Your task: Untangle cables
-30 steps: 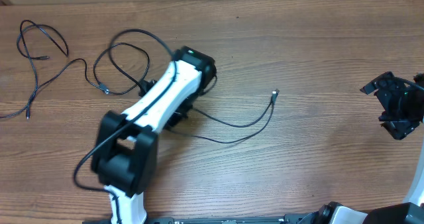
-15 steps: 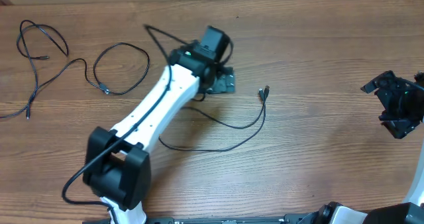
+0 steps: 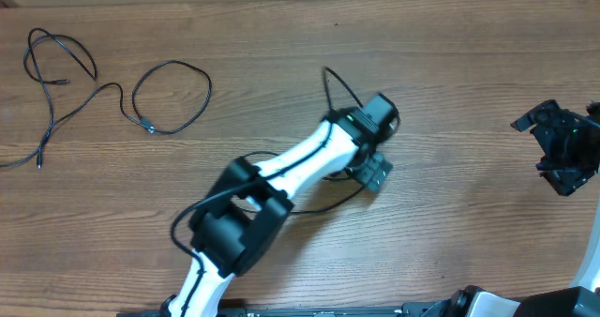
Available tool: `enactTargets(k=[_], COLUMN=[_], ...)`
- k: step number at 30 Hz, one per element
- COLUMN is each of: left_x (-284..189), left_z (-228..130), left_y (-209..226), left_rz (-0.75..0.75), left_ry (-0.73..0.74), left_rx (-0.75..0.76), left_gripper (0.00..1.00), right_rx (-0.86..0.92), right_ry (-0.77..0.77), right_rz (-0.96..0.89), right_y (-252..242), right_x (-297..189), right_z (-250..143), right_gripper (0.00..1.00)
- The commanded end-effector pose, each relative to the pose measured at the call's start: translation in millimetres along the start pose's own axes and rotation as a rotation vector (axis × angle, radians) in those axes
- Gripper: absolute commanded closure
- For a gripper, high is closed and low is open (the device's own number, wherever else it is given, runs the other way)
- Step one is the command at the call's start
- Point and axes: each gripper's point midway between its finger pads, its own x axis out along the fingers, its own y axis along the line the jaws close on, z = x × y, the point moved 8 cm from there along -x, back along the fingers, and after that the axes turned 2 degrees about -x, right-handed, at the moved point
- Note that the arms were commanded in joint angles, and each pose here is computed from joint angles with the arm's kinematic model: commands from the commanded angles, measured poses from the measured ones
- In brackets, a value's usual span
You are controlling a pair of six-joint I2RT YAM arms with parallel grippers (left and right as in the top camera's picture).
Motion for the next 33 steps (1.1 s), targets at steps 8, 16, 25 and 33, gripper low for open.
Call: enactTargets(k=[8,16,25,33], left_x=[13,-27,-144,-225], left_z=[-12,-19,-30,-67], left_y=[-6,27,79,145], left_rz=[0.018,0.170,0.213,0.266], left_ry=[0.066,0.168,0.057,-0.060], left_rx=[0.233,0.188,0.031,-0.229], left_gripper=[0.96,0.95,0.95,0.95], right_rx=[-0.012,-0.011,-0.009,-0.009], right_ry=[-0.034,-0.035,-0.035,-0.035], right_rz=[0.019,0.019,0.019,0.019], right_y=[3,3,3,3], right_x=[-7,-7,-7,-7], right_z=[2,2,2,2], right_gripper=[0.00,0.00,0.00,0.00])
